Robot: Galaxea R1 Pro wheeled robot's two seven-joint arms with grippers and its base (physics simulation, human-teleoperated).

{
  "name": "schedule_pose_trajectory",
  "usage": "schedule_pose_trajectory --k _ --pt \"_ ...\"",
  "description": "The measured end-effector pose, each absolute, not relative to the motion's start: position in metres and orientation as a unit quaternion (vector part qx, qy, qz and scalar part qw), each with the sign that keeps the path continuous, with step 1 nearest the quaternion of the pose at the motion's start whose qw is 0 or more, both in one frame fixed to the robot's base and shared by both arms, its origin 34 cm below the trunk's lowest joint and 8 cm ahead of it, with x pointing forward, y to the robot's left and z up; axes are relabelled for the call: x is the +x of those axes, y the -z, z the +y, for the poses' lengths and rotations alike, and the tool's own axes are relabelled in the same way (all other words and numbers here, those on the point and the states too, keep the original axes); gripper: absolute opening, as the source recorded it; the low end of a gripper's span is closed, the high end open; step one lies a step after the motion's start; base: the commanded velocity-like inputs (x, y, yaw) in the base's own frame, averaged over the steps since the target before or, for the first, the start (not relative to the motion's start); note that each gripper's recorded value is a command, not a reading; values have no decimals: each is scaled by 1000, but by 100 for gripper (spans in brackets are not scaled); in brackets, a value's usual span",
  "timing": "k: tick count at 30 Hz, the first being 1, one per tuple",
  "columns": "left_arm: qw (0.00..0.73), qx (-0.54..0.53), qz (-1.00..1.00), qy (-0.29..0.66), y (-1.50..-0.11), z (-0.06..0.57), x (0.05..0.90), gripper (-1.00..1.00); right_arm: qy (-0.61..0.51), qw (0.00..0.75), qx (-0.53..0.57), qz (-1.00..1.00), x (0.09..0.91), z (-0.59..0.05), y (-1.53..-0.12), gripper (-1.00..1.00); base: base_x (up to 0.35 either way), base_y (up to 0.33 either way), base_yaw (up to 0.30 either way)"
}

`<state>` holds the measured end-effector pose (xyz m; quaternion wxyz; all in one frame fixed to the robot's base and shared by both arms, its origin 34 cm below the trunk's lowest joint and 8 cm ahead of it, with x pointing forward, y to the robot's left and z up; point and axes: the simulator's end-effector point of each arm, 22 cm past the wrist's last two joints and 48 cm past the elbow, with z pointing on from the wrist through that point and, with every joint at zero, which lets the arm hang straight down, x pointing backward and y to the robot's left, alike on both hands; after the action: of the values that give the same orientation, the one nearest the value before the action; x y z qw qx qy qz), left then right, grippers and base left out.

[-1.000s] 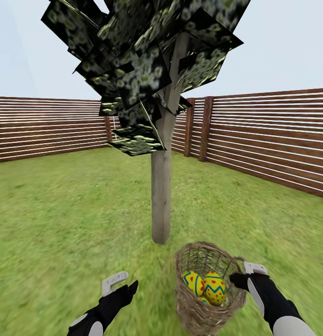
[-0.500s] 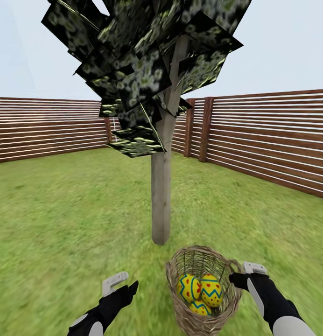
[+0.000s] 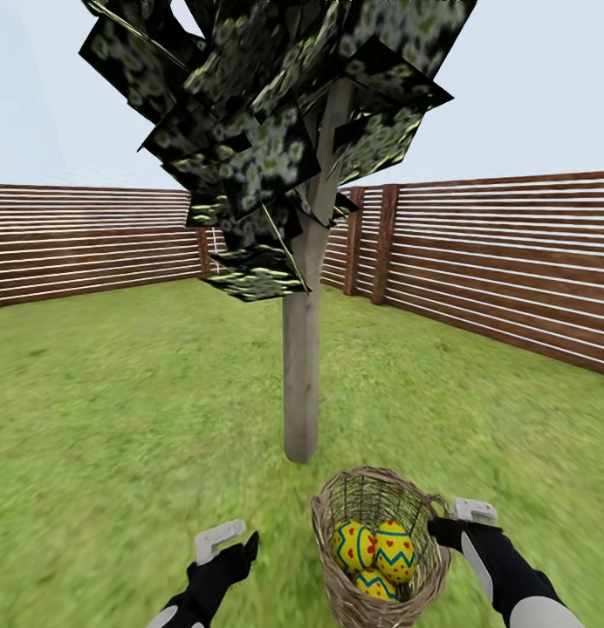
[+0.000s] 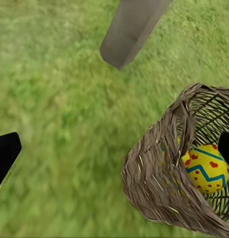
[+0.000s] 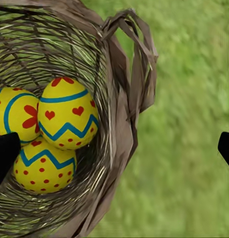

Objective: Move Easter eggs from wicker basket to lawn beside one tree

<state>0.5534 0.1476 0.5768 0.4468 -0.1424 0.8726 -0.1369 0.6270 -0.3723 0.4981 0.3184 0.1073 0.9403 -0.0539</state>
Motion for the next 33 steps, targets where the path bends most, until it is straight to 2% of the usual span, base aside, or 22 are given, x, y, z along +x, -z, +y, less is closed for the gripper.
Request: schedule_pose_trajectory --k 4,17,33 --pt "458 -141 868 129 -587 151 557 100 57 343 106 932 635 -375 -510 100 -211 0 0" --pt "464 -129 866 134 -611 139 561 100 59 347 106 930 636 -375 -530 100 -306 0 0" --pt "461 -119 870 131 -636 135 562 100 62 366 105 923 638 -377 -556 100 -31 0 0"
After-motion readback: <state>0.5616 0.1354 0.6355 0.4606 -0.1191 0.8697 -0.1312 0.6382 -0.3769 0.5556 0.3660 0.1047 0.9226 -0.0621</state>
